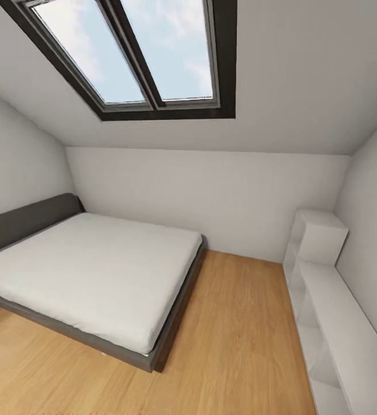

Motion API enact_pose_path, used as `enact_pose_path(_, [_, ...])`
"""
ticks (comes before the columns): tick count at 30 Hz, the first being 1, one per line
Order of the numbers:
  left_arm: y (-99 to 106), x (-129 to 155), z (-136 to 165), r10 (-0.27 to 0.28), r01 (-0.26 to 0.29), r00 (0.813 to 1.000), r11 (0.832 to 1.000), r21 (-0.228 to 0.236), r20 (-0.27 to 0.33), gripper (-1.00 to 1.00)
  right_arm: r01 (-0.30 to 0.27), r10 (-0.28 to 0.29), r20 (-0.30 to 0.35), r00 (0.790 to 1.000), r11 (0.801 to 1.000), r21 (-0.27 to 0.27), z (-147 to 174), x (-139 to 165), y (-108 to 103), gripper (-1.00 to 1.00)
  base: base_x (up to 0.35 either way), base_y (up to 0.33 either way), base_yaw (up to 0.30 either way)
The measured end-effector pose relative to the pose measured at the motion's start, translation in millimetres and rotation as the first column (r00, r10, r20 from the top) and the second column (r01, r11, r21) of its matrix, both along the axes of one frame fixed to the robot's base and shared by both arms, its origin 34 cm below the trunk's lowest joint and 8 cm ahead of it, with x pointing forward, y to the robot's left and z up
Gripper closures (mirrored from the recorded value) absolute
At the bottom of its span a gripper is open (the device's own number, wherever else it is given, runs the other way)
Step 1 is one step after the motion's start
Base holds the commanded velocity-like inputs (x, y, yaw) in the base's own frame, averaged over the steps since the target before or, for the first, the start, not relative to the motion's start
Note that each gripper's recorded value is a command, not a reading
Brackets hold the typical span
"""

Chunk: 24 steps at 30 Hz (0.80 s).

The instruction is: Attach the digital camera to the camera tripod in the bedroom.

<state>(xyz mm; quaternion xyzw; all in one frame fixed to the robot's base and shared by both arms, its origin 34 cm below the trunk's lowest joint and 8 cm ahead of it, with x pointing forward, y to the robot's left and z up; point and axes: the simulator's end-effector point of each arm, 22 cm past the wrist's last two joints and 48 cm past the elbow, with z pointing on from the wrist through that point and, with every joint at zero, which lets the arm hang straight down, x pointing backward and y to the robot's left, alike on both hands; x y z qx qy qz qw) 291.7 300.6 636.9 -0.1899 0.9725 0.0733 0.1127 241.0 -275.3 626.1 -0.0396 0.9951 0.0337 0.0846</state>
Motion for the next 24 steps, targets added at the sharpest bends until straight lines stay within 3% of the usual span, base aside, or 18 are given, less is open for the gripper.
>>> enact_pose_path(12, [-0.1, 0.2, 0.0, -0.002, 0.002, 1.0, 1.0, 0.0, 0.0, 1.0, 0.003, -0.003, 0.002, 1.0, 1.0, -0.01, 0.0, 0.4, -3.2, -1.0, 0.0, 0.0, 0.261])
enact_pose_path(24, [-0.1, 0.1, 0.0, 0.0, 0.0, 1.0, 1.0, 0.0, 0.0, 1.0, 0.005, -0.005, 0.003, 1.0, 1.0, -0.019, -0.1, 0.9, -5.6, -1.0, 0.0, 0.0, 0.051])
